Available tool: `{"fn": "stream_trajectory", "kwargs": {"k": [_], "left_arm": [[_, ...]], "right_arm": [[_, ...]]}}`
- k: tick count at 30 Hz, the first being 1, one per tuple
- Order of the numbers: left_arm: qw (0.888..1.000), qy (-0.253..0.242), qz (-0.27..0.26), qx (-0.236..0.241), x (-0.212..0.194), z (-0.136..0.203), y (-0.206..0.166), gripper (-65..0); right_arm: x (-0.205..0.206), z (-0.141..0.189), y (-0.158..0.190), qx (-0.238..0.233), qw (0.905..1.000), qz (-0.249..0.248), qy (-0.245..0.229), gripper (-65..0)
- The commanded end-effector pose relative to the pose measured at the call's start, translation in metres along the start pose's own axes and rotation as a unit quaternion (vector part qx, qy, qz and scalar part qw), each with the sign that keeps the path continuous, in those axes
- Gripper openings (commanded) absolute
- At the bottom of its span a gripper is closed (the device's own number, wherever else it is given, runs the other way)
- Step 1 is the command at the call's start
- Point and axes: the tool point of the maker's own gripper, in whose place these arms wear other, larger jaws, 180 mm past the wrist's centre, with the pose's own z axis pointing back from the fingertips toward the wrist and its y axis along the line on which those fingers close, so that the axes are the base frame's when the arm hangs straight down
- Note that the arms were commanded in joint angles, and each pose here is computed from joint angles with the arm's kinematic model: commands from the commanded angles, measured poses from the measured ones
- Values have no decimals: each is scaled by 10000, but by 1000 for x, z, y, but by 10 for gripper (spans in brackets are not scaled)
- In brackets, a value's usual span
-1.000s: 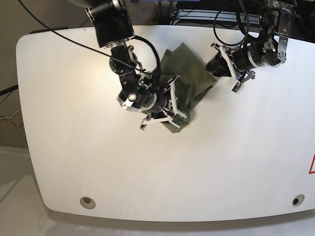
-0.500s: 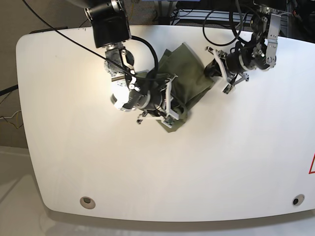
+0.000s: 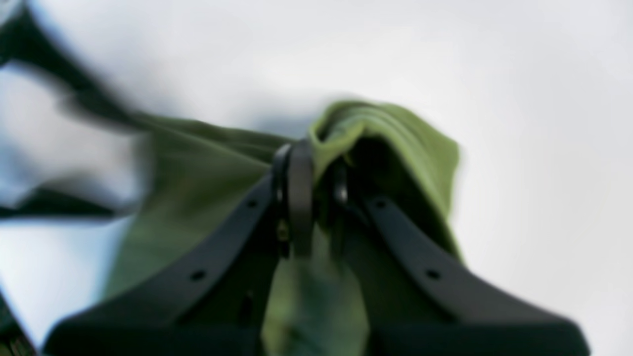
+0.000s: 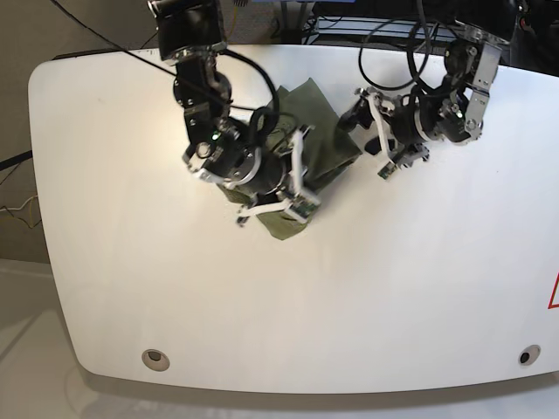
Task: Fold the T-shirt properly
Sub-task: 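Grasp the bundle edge with the left gripper beside the right gripper, then spread the shirt with the left gripper pulling away from the right gripper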
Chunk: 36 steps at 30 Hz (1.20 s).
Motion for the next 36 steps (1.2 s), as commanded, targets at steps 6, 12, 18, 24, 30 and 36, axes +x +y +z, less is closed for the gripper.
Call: {"fn": "stream_trajectory", "kwargs": {"k": [6,12,18,24,30,36], "left_arm": [[9992,-252,-306,10,21,9,10,-258],[9984,-383,-396,92,26,14,14,-430],[9930,-886,-551,560,58,47,32,-650],[9850,-1314,-663,904,82,80,43,-650],[9813,-1500,-352,1153,81,100,64,-606],[9772,-1395,25,1598,68,119,96,-359]], "right_arm": [[24,-12,24,270,9992,247,-153,-612],[26,-18,27,284,9992,276,-82,-618],[51,-20,22,319,9982,295,-404,-599],[76,-18,20,384,9959,333,-748,-527],[76,-19,21,416,9957,197,-807,-516],[72,-20,28,480,9956,199,-775,-480]]}}
